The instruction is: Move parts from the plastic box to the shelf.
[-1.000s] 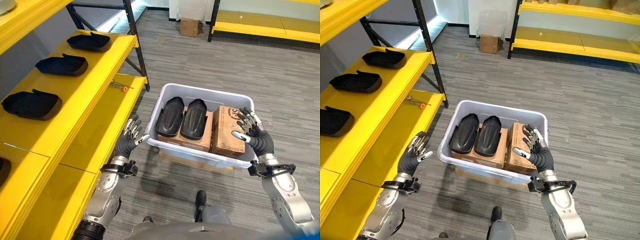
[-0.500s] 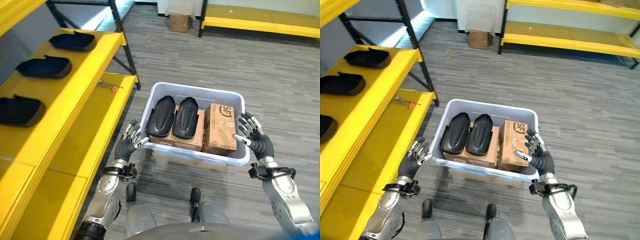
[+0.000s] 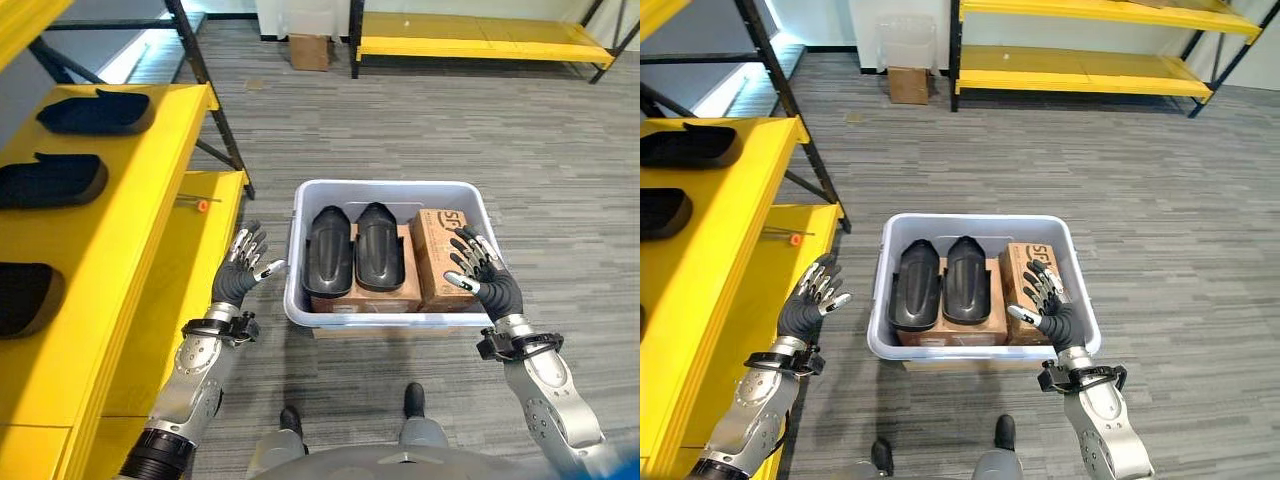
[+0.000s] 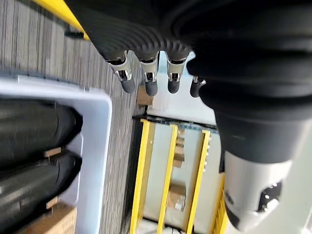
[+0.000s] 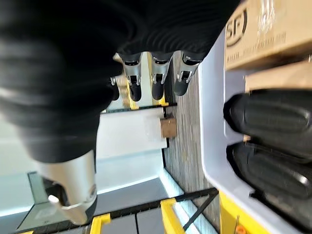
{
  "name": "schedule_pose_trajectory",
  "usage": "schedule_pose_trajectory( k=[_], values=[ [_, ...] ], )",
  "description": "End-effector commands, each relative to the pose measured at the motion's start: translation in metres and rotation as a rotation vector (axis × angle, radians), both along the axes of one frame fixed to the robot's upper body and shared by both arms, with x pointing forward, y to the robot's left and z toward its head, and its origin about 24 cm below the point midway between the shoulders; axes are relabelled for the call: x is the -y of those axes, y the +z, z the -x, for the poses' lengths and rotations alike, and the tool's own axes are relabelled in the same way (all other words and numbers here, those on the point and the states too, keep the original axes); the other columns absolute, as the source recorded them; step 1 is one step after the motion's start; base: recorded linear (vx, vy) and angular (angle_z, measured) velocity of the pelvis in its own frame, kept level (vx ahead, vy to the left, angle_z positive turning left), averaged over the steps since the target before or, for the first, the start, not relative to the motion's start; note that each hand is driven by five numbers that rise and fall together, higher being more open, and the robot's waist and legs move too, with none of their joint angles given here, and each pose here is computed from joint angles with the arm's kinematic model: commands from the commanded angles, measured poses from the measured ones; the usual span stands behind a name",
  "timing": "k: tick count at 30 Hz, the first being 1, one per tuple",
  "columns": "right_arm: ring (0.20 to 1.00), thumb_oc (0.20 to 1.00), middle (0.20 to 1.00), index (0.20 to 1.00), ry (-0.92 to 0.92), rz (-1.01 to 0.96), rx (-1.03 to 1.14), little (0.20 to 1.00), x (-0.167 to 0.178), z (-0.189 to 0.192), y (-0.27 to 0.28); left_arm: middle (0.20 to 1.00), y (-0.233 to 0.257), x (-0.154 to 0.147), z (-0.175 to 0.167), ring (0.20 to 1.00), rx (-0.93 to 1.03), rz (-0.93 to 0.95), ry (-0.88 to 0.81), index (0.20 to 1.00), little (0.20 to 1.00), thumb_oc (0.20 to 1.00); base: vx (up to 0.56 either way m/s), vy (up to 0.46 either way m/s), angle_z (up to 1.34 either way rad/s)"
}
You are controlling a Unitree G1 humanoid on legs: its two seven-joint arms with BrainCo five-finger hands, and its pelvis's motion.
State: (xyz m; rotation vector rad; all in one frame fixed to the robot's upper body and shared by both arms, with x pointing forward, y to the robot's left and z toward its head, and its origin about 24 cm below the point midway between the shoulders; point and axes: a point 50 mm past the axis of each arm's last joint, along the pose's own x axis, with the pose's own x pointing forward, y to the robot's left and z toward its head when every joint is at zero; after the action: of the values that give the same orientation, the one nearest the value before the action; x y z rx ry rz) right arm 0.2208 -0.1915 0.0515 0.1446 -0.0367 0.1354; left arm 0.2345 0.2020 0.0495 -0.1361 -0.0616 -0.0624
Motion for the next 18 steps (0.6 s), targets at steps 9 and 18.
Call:
schedule_pose_trajectory(
  k=[9,18],
  values=[
    [1.0,1.0,1.0,1.0,-0.102,0.093,0.384,1.0,-0.022,-0.069,0.084,1.0,0.064,0.026,-0.03,1.0,0.32,0.06,-0.007,1.0,1.0,1.0,-0.12,-0.083,-0.07],
    [1.0,1.0,1.0,1.0,-0.194,0.091,0.466,1.0,-0.039,-0.105,0.119,1.0,0.084,0.031,-0.039,1.0,0.403,0.08,0.039,1.0,1.0,1.0,-0.04,-0.024,-0.01]
  ],
)
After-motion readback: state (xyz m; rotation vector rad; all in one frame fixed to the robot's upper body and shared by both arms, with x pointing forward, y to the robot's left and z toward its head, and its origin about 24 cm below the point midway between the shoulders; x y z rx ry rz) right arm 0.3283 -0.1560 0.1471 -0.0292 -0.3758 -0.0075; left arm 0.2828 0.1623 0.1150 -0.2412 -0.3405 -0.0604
